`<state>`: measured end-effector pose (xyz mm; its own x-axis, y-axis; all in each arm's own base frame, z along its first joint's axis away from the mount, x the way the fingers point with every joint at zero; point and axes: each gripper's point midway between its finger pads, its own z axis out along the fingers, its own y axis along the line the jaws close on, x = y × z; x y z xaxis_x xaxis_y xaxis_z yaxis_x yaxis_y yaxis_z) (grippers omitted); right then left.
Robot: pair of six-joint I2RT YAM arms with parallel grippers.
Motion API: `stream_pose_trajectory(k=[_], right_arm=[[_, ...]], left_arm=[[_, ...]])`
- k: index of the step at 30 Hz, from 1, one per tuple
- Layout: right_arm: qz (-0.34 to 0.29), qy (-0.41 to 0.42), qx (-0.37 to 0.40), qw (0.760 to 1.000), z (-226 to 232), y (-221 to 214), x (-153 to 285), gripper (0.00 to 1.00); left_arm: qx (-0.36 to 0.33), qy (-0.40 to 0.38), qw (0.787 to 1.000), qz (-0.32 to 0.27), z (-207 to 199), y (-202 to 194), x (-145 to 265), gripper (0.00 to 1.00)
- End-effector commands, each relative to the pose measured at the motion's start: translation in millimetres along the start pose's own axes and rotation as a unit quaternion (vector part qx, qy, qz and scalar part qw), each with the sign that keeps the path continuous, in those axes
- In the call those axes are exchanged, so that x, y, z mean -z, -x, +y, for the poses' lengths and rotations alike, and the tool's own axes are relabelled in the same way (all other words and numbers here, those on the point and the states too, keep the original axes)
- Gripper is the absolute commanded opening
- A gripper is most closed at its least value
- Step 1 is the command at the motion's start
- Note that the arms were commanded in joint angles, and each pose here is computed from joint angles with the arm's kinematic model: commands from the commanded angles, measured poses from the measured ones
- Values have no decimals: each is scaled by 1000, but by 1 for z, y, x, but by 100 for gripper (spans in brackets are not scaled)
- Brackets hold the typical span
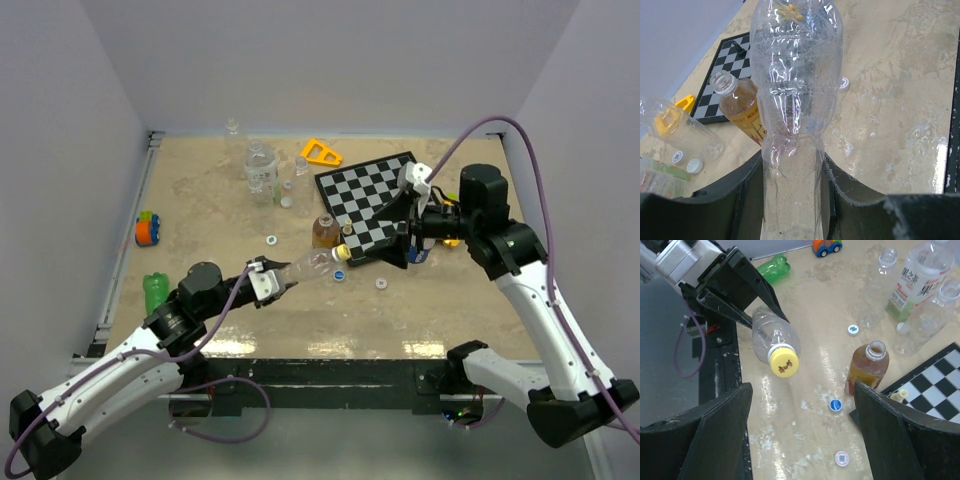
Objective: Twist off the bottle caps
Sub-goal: Unscrew the bottle cap from the plastic bottle.
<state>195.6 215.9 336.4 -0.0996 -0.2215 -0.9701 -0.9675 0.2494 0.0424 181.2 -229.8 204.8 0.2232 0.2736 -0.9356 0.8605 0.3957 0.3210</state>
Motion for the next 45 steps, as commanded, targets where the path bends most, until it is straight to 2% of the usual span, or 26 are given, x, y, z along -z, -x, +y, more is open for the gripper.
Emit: stream_pose_trajectory(k=[1, 6, 17, 45], right_arm=[[-24, 8, -83, 996, -3, 14, -9, 86], [-21, 84, -112, 990, 16, 11, -13, 87], [-13, 56, -131, 990, 1, -1, -21, 87], [27, 93, -159, 983, 4, -15, -51, 86]], left_arm=[[-16, 24, 999, -28, 9, 13, 1, 0], [-17, 35, 999, -24, 12, 12, 3, 0], [-16, 34, 999, -22, 12, 10, 3, 0], [-15, 31, 999, -22, 11, 9, 2, 0]])
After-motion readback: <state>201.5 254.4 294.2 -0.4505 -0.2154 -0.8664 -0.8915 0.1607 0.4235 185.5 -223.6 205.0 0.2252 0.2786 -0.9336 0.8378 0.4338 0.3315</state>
